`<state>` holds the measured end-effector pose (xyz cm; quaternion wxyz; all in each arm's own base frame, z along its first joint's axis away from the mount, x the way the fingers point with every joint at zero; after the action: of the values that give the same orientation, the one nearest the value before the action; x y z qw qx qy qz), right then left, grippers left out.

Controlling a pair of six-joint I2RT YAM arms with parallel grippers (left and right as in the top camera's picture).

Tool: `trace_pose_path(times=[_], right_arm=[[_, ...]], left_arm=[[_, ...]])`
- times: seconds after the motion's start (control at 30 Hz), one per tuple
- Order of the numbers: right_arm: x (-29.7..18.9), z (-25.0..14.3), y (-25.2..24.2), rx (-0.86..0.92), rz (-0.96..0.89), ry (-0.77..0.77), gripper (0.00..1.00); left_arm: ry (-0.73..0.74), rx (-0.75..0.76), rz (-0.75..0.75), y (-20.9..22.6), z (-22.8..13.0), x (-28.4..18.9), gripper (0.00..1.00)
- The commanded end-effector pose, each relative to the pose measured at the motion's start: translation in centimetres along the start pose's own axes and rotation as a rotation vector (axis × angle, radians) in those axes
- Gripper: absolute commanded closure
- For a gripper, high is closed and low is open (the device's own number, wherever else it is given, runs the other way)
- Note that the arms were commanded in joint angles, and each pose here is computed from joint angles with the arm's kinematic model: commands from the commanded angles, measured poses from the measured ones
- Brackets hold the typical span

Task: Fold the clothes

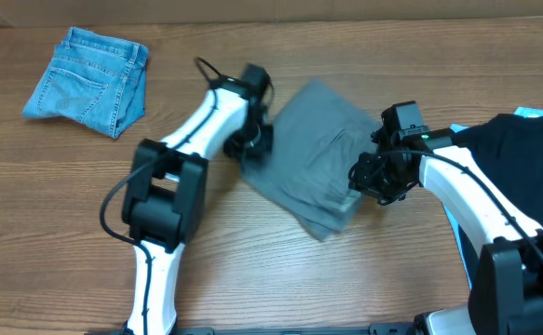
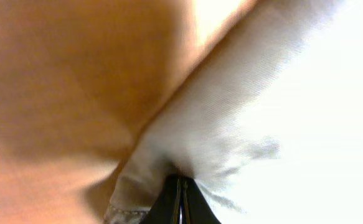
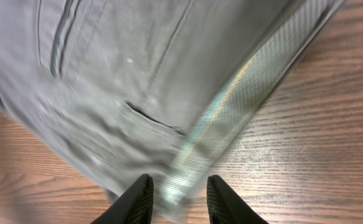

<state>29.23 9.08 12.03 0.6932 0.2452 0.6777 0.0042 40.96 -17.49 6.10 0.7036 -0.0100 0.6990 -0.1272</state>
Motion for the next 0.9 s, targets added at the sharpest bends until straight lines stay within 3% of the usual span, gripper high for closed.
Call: trace_pose_path(times=[0.0, 0.17, 0.3, 0.37, 0.4, 0.43, 0.5, 0.57, 0.77, 0.83, 0.87], right_arm=[[-0.9, 0.5, 1.2, -0.078, 0.022, -0.051, 0.67], [-0.7, 1.8, 3.2, -0.24, 0.078, -0.15, 0.67], [-0.8, 4.0, 4.2, -0.268, 0.088, -0.277, 0.69], [-0.5, 5.2, 4.0, -0.23, 0.061, -0.33, 0.69], [-0.1, 5.6, 3.6, -0.179, 0.035, -0.347, 0.67], [0.3, 5.9, 3.3, -0.154, 0.018, -0.353, 0.67], [1.6, 6.3, 2.7, -0.138, -0.018, -0.34, 0.69], [2.8, 6.3, 2.3, -0.13, -0.038, -0.311, 0.73], [5.3, 6.0, 1.4, -0.111, -0.061, -0.231, 0.74], [5.6, 5.8, 1.4, -0.108, -0.053, -0.214, 0.74], [5.6, 5.8, 1.4, -0.105, -0.055, -0.211, 0.73]], left_arm=[[-0.088, -0.035, -0.086, 2.3, 3.3, 0.3, 0.95], [-0.167, -0.008, -0.176, 2.1, 5.9, -5.3, 0.87], [-0.147, 0.053, -0.227, 1.0, 5.4, -10.3, 0.77], [-0.108, 0.063, -0.26, 0.4, 4.4, -12.1, 0.53], [-0.078, 0.065, -0.259, 0.3, 3.7, -12.6, 0.28], [-0.054, 0.077, -0.256, 0.2, 3.2, -12.9, 0.31], [0.015, 0.073, -0.258, 0.3, 1.8, -13.1, 0.65], [0.08, 0.051, -0.233, 0.6, 0.6, -13.1, 0.84], [0.073, -0.063, 0.01, 2.4, -1.4, -16.2, 0.84], [0.029, -0.069, 0.014, 1.7, -1.9, -17.9, 0.75], [0.01, -0.067, 0.02, 1.4, -2.2, -18.6, 0.66]])
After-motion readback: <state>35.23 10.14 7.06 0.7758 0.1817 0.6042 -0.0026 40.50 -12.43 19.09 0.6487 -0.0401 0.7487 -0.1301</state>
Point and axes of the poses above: each gripper's point midway between its finger pads, its own x axis out along the fingers, its own y axis along the line the jaws close on, z = x × y, the point moved 6 cm from there along -x, back along the fingers, and after that the axes turned 7 degrees about x, right-handed, at the moved point
